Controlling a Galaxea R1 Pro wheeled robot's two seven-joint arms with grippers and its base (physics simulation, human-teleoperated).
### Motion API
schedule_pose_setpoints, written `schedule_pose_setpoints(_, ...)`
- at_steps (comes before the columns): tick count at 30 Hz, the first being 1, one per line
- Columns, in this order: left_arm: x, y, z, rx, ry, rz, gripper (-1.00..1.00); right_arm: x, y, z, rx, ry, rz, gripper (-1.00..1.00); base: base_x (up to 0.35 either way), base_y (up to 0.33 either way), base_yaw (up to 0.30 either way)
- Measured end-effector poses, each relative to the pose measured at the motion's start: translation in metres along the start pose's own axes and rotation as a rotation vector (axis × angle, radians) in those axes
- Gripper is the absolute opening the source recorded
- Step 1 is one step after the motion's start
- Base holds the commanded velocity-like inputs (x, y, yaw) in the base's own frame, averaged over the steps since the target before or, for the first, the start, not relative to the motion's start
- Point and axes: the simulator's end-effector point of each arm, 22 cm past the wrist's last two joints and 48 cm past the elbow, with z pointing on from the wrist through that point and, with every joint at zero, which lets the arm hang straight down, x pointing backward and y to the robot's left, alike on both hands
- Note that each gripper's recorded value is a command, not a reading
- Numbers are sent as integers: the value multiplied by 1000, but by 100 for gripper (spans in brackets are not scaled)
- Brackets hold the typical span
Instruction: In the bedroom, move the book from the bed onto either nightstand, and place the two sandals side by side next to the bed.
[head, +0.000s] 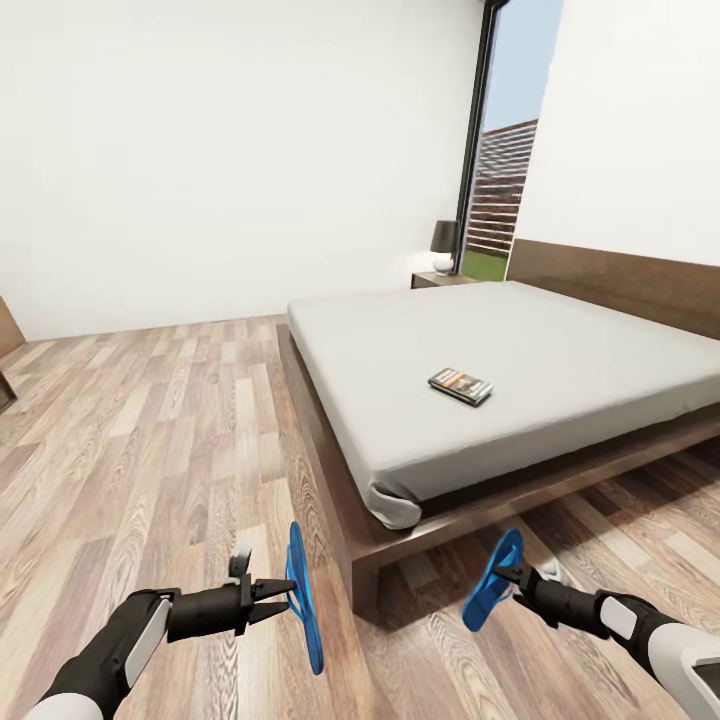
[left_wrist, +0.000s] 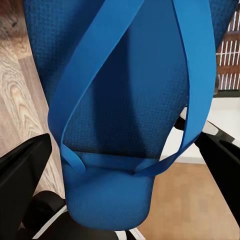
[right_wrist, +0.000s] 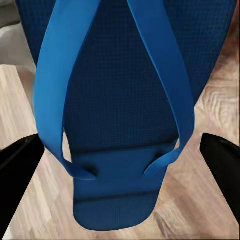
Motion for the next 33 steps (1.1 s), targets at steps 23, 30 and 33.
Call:
schedule_pose_setpoints(23,-1,0,-2,0,-1,0,-100,6,-67,-11,309,47,-64,-100,0,0,0)
schedule_pose_setpoints(30,3,11,0,-1,-2,1,-100,24,-90,-5,432,131,-183,-100,0,0,0)
schedule_pose_setpoints(33,5,18,0,-1,-2,2,-100,23,-86,5,449,141,-222,-100,0,0,0)
